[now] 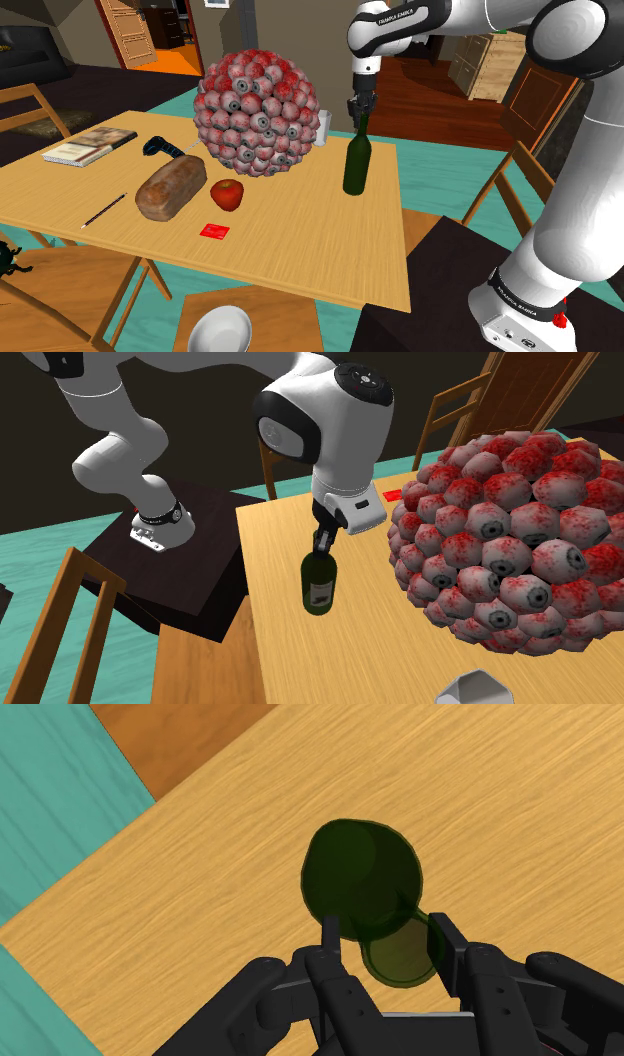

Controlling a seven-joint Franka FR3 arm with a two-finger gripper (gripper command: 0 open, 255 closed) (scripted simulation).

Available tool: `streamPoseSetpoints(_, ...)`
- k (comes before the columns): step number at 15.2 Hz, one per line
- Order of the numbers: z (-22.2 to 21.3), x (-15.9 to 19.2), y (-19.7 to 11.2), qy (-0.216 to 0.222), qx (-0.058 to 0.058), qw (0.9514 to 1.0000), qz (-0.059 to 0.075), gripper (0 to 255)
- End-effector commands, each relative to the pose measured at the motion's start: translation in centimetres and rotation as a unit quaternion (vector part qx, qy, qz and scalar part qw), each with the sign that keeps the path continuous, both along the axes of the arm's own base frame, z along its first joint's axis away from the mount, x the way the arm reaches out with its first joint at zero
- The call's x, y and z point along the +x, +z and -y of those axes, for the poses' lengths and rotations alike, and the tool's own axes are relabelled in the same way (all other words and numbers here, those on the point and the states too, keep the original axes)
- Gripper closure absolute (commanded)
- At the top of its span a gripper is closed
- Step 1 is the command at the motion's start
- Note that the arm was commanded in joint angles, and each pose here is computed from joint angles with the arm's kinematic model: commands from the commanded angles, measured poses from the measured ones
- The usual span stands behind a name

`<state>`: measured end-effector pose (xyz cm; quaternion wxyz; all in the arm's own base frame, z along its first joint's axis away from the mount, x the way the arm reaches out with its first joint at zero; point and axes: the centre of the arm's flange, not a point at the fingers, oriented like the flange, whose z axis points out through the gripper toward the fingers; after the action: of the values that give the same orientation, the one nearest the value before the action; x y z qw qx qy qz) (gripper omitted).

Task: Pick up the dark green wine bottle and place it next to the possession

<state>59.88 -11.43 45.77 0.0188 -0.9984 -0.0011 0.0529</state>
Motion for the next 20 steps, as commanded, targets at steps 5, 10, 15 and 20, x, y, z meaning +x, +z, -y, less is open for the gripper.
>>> streamPoseSetpoints(5, 0.0, 0.0, 2.1, 0.0, 0.0, 1.0, 0.0, 255)
streamPoseSetpoints(10, 0.0, 0.0, 4.7, 0.0, 0.0, 1.0, 0.0, 255)
streamPoseSetpoints(15, 0.0, 0.0, 7.0, 0.0, 0.0, 1.0, 0.0, 255)
streamPoseSetpoints(20, -6.6, -0.6, 7.0, 0.0, 0.0, 1.0, 0.0, 255)
